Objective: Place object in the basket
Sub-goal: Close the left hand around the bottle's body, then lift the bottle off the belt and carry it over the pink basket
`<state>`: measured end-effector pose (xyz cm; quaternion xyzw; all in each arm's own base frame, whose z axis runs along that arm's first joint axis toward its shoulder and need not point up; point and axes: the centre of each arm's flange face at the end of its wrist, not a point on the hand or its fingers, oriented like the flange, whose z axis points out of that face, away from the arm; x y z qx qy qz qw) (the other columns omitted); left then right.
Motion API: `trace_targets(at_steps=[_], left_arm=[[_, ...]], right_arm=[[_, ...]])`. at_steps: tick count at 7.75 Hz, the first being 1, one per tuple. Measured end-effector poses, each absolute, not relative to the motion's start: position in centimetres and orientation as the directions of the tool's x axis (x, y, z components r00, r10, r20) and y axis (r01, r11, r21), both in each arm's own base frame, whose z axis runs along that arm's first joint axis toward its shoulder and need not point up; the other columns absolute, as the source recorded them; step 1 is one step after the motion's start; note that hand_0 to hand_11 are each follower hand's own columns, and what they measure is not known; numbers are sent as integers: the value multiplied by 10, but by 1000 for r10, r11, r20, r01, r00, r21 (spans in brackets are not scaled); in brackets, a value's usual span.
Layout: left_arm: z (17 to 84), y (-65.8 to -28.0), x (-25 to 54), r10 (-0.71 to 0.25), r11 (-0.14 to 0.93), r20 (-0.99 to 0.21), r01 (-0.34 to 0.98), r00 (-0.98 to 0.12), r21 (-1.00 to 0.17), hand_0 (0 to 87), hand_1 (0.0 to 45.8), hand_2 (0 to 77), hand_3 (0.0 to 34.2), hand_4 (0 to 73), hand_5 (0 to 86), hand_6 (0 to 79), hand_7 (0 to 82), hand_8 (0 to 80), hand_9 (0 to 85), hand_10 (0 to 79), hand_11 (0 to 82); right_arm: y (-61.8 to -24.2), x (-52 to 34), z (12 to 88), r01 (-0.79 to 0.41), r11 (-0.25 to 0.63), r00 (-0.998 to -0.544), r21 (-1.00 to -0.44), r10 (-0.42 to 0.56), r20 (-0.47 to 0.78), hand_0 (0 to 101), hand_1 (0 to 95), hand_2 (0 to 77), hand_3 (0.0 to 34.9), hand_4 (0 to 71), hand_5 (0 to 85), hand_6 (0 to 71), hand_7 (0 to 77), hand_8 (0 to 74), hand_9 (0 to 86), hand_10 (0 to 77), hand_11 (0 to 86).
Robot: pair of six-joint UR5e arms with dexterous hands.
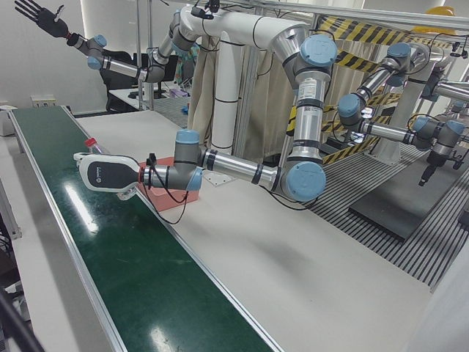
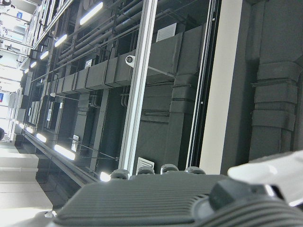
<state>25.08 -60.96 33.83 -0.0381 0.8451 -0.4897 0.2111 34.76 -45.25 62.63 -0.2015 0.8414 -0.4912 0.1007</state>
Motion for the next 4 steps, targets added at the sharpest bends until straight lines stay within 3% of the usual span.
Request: trace_targets(at_steps=[2, 3, 4], left_arm=[[325, -600, 249, -286, 538, -324, 129, -902, -833, 790, 65, 485, 0, 355, 654, 627, 595, 687, 616, 622, 644], [310, -586, 249, -299, 550, -325, 116, -897, -827, 790, 65, 344, 0, 360, 654, 627, 595, 687, 616, 627, 704], [288, -562, 250, -315, 566, -327, 100, -891, -819, 790, 65, 344, 0, 360, 654, 627, 595, 687, 616, 627, 704]], right_arm=[[-453, 348, 626, -240, 437, -898, -867, -438, 28, 2, 0, 11, 2, 5, 0, 0, 5, 0, 0, 0, 0], [-453, 348, 626, -240, 437, -899, -867, -438, 28, 3, 0, 5, 2, 5, 0, 0, 5, 0, 0, 0, 0], [-453, 348, 626, -241, 437, -898, -867, -438, 28, 3, 0, 5, 2, 5, 0, 0, 5, 0, 0, 0, 0]])
